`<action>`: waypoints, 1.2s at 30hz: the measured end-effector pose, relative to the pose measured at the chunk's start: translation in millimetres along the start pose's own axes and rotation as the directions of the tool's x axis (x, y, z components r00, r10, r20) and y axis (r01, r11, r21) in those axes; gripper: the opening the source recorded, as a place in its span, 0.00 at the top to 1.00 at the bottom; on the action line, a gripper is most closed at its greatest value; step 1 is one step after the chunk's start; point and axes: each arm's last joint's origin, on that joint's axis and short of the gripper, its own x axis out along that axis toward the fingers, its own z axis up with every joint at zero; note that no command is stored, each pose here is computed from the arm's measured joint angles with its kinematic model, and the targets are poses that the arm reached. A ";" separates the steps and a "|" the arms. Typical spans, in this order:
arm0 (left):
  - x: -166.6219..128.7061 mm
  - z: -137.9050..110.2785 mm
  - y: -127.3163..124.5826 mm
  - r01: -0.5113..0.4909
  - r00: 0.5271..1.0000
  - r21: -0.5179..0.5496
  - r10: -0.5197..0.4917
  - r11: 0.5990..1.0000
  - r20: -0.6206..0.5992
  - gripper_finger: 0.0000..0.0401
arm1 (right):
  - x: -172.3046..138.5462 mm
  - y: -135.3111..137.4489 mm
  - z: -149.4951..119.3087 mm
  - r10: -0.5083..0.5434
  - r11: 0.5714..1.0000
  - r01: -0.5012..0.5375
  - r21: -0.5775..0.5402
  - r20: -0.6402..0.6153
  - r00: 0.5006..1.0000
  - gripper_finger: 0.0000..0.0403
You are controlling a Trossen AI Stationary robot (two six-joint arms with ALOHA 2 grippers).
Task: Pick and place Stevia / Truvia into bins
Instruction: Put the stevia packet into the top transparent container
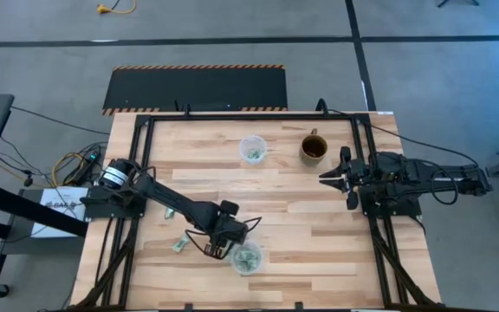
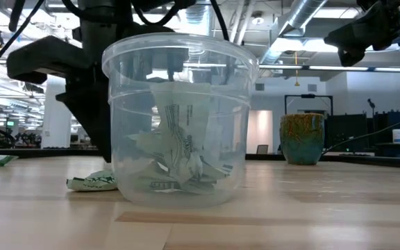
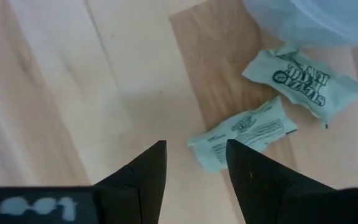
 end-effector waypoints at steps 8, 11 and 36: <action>10.5 -0.9 -2.2 0.041 0.999 0.015 -0.041 0.999 -0.032 0.61 | 0.0 0.0 -0.5 0.000 1.000 0.000 0.000 -0.005 1.000 0.85; 11.0 -0.4 -1.9 0.025 0.999 0.015 -0.024 1.000 -0.028 0.61 | 0.0 0.0 -1.6 0.000 1.000 0.000 0.000 -0.016 1.000 0.85; -5.4 -9.9 34.8 -0.146 0.986 0.022 0.147 0.989 -0.083 0.61 | 0.0 0.0 -1.3 0.000 1.000 0.000 0.000 -0.013 1.000 0.85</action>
